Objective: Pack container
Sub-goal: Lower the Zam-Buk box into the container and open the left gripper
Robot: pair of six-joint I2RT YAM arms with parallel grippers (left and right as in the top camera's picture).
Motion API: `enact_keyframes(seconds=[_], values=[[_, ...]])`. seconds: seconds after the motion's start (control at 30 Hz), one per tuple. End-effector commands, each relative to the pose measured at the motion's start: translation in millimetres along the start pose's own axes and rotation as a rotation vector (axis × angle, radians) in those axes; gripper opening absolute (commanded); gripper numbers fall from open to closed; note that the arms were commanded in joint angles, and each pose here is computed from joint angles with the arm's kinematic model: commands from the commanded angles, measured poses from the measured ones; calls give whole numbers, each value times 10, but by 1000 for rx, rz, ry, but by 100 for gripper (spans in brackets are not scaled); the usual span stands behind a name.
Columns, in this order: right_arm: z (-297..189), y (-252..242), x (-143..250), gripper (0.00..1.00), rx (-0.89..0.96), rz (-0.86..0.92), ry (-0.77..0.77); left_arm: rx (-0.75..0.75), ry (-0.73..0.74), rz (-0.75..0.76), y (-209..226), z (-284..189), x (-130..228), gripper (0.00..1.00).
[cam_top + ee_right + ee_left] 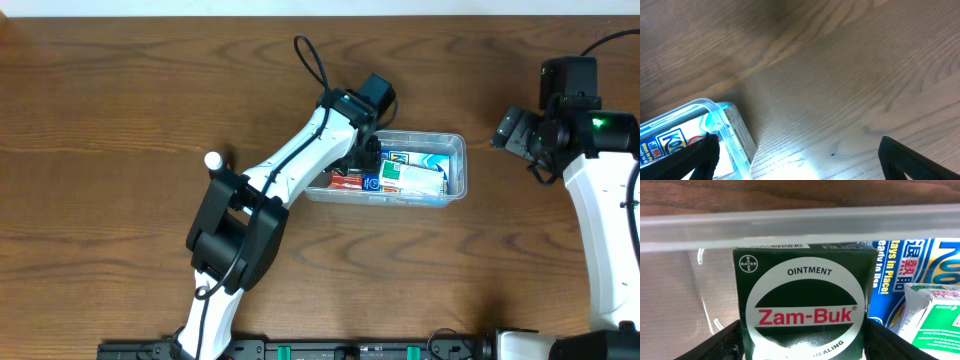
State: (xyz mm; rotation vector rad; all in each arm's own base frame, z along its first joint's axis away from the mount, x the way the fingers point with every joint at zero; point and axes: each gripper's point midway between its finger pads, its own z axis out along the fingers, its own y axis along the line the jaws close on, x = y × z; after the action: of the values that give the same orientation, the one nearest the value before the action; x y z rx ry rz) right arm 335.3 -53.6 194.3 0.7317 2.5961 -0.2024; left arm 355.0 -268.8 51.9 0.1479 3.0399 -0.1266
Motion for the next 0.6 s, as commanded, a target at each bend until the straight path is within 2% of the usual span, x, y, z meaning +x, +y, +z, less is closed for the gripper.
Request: enact_keyframes(seconds=[0.0,0.03,0.3,0.57], values=[[-50,-28,-52,99,0,11,-19,-21,12,-13,36,69,22,76],[-50,-28,-52,99,0,11,-19,-18,10,-13,34,51,18,80],[-50,-28,-52,99,0,11,-19,24,-65,39,-14,-403,-65,95],[-50,-28,-52,99,0,11,-19,67,-156,108,91,-1185,65,96]])
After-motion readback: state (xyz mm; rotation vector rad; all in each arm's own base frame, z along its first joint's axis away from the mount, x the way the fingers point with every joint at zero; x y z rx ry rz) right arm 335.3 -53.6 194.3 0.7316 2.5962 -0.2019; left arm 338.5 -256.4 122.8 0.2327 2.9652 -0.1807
